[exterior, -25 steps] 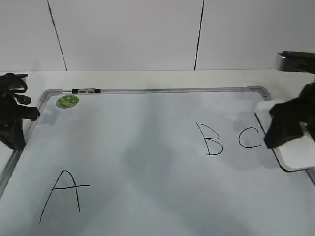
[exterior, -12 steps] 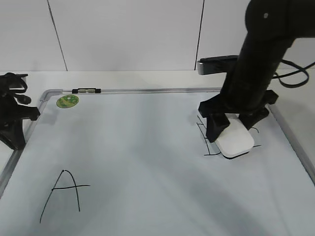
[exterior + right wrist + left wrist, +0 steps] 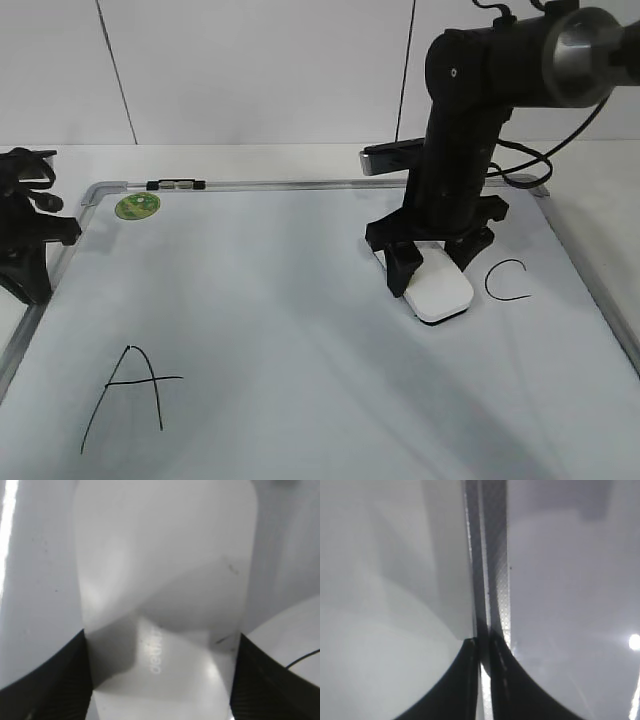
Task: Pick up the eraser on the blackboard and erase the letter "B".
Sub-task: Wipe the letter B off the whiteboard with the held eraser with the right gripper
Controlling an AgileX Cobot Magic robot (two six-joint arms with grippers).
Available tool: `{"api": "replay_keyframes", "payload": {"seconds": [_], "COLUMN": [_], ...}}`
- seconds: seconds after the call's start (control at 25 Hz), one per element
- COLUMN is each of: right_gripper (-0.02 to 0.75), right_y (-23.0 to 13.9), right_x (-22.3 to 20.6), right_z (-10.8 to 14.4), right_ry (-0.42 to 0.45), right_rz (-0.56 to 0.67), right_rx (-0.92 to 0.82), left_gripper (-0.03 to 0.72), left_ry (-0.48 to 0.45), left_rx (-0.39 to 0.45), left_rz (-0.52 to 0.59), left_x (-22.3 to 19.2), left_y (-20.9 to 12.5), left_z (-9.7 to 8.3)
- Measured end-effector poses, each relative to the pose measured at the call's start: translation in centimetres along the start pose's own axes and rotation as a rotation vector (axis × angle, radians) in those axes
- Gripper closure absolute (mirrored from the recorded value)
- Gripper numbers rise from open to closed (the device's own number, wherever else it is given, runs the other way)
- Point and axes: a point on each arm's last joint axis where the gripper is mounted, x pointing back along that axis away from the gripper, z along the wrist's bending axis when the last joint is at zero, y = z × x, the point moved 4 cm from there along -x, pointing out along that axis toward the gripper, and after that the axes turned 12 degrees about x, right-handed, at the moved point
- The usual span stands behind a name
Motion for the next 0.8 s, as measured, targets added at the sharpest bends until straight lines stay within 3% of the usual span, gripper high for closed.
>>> {"api": "replay_keyframes", "payload": {"seconds": [0.8], "right_gripper": [0.188], "right_y": [0.25], "right_x": [-0.63], "right_z": [-0.38], "right_ry": [0.031], "right_rz": [0.023], "right_rx": [-0.041], "left_gripper": [0.669], "left_ry": [0.000], "left_rx": [0.000], "left_rz": [0.000], "left_x": [0.00], "left_y": [0.00], "left_z": [0.00]}}
